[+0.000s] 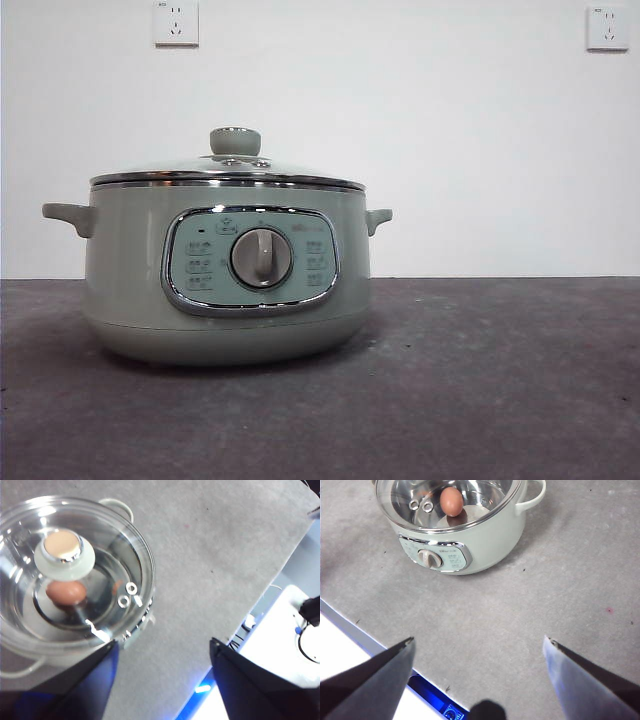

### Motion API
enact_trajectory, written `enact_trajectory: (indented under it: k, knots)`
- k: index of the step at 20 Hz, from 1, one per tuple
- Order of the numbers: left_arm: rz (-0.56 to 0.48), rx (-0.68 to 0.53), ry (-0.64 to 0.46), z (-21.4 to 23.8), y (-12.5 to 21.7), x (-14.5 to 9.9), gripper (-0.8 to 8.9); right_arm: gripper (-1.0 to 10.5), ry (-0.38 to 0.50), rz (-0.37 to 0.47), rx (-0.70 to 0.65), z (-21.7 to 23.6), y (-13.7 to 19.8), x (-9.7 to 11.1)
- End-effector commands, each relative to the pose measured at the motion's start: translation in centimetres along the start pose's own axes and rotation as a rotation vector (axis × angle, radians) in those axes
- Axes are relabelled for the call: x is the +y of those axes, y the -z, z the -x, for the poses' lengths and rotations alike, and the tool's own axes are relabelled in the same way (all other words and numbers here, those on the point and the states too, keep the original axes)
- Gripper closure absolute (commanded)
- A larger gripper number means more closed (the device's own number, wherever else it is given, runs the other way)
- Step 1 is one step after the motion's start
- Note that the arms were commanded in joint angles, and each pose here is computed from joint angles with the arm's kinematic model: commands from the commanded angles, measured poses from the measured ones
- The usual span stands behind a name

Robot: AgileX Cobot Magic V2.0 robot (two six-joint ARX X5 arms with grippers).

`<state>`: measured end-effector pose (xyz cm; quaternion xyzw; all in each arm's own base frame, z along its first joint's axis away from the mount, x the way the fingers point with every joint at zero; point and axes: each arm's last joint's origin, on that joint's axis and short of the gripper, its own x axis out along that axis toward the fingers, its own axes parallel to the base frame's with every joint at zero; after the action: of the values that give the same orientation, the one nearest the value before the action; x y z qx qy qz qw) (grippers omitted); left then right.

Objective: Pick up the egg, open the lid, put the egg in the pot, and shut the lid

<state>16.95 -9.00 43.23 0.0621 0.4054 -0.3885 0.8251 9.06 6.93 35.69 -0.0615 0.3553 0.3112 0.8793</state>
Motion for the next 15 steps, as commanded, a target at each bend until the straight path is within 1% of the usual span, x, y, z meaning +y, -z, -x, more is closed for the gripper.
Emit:
enact_trajectory:
  k: [1,2,3,11,15]
  knots:
    - [0.001,0.007,0.006,0.14,0.16,-0.11,8.11,7.6,0.0,0.006,0.01,-0.21,0.18,-0.02]
    - [-0.001,0.007,0.006,0.14,0.16,-0.12,8.19,9.0,0.0,0.007,0.012,-0.21,0.2,-0.02]
    - [-0.004,0.007,0.007,0.13,0.16,-0.15,8.2,9.6,0.0,0.007,0.012,-0.21,0.19,-0.02]
    - [-0.005,0.007,0.008,0.12,0.15,-0.18,8.18,9.5,0.019,0.0,0.009,-0.25,0.15,-0.07]
    - [-0.005,0.008,0.008,0.11,0.15,-0.18,8.17,9.5,0.053,0.002,0.006,-0.25,0.14,-0.17]
